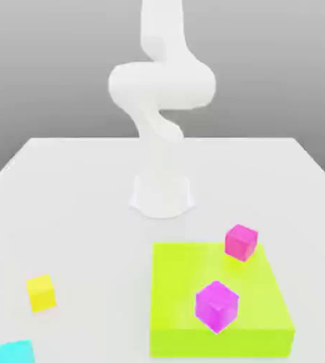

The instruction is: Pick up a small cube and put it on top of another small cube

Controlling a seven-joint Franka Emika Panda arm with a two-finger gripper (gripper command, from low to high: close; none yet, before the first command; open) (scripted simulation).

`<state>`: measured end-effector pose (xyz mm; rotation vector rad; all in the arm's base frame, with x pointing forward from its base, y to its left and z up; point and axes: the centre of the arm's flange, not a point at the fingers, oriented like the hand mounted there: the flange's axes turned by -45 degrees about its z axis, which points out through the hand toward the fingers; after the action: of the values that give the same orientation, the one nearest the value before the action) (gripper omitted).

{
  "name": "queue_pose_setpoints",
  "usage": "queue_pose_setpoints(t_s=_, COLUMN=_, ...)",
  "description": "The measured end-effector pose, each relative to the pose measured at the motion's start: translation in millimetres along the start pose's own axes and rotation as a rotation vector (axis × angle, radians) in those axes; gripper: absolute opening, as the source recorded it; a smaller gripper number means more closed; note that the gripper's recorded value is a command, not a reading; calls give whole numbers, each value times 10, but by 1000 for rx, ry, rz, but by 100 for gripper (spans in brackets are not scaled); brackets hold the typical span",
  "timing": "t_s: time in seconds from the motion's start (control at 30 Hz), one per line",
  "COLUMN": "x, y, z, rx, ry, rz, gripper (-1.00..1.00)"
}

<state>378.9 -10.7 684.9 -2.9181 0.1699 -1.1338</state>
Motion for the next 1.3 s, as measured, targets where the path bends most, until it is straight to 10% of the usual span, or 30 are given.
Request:
queue_pose_setpoints(t_s=0.53, x=-363, y=1083, z=2652, rx=-248, ry=-335, rz=589, gripper=0)
queue_pose_setpoints(t_s=1.13, x=-2391, y=2269, z=4931, rx=-495, ry=-610, rz=1170, gripper=0)
queue_pose_setpoints(t_s=1.17, x=-2488, y=2275, z=5028, rx=-496, ry=-610, rz=1171, gripper=-100)
queue_pose_setpoints(t_s=1.3, x=-2486, y=2275, z=5028, rx=-495, ry=-608, rz=1171, gripper=-100)
